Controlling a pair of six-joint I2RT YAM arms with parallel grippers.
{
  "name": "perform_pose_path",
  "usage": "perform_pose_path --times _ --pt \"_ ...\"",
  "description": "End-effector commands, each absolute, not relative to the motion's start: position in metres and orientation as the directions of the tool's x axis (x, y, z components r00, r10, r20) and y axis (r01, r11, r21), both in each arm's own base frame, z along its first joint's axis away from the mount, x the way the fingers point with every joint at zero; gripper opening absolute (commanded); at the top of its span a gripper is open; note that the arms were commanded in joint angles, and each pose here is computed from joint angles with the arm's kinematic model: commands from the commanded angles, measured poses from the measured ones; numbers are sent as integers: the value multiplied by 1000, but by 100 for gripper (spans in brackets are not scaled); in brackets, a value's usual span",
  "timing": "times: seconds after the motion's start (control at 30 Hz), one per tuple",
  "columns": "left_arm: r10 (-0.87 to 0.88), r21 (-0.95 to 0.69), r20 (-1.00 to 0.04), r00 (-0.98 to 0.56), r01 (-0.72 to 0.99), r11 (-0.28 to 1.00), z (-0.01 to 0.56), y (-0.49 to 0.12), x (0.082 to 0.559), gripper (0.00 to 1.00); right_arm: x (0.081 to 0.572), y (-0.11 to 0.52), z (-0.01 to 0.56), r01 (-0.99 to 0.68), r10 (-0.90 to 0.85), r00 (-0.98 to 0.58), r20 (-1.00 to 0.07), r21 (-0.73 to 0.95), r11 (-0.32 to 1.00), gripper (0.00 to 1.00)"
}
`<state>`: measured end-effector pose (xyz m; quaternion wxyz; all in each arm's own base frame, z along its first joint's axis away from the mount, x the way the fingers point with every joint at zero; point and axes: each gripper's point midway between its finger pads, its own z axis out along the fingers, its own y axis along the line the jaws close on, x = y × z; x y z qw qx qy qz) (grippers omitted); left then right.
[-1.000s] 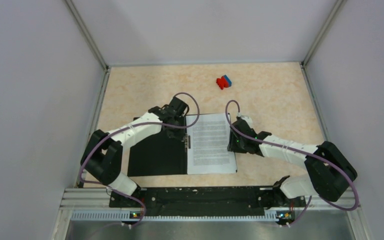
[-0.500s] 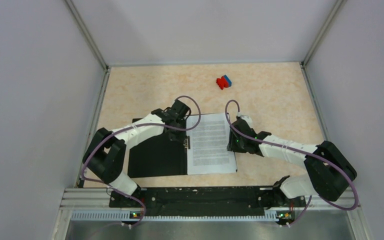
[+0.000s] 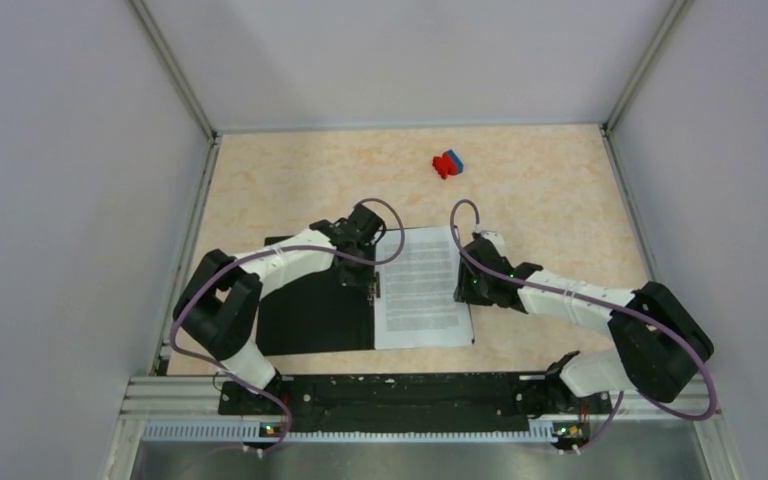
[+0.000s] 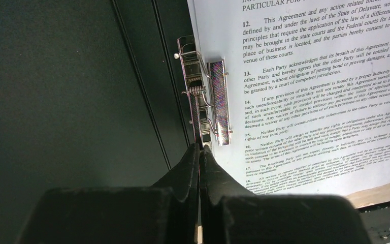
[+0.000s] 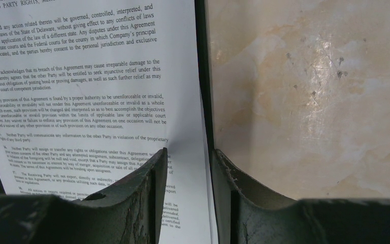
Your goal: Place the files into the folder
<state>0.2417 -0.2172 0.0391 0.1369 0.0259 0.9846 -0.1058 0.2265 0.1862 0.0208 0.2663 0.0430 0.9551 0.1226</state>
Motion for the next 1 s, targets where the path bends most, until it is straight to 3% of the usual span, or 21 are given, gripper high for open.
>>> perform_pose_path --times 0.0,0.77,0.97 --pt "38 -205 -242 -969 90 975 18 -225 235 1 220 181 8 34 141 -871 -471 229 973 38" --pt "70 -77 -202 -977 87 993 -21 -212 229 1 219 180 7 36 143 -871 -469 230 972 38" --pt "78 31 -214 -974 73 997 -29 -195 230 1 219 181 8 35 145 -871 -469 235 971 38"
